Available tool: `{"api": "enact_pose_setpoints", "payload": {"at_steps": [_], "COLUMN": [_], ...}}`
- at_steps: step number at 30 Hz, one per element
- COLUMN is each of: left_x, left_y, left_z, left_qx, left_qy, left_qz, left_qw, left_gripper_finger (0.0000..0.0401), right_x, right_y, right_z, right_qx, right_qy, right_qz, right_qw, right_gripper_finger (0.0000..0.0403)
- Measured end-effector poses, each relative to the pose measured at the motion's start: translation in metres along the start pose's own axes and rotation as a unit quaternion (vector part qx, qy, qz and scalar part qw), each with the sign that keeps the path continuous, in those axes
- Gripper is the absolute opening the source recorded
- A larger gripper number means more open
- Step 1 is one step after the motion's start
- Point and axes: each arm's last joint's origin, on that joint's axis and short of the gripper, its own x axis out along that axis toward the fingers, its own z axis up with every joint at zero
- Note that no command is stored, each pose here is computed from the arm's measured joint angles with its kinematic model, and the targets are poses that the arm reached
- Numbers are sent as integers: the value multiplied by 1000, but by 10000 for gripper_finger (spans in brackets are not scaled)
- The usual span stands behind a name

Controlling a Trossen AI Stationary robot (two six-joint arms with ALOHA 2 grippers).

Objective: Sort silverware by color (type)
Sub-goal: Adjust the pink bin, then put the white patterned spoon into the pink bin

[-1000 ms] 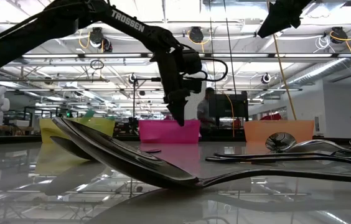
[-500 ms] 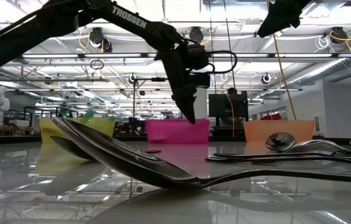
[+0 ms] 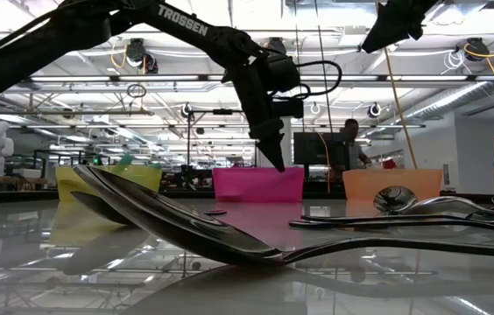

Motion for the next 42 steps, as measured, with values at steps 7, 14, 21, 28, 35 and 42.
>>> {"api": "enact_pose_setpoints", "payload": {"at_steps": [7, 14, 21, 28, 35, 42], "left_x": [-35, -85, -96, -97, -95, -90], "left_y": [8, 9, -15, -54, -111, -185], "left_z": [9, 16, 22, 38, 41, 41], "left_qx": [-107, -213, -228, -201, -178, -125], "left_qy": [25, 10, 23, 19, 101, 154], "left_qz": [32, 29, -8, -65, -56, -29], "left_qw": [993, 977, 973, 977, 977, 980], "left_gripper_finger": [114, 115, 115, 115, 115, 115], "right_x": [0, 0, -4, -13, -18, -14], "right_y": [0, 1, 3, 8, 34, 79], "right_z": [-1, -8, -25, -34, -35, -30], "right_qx": [1, 13, 98, 205, 203, 198], "right_qy": [5, 42, 138, 174, 194, 182], "right_qz": [1, 22, 47, 42, 111, 163], "right_qw": [1000, 999, 984, 962, 953, 949], "right_gripper_finger": [109, 109, 109, 109, 109, 109]}}
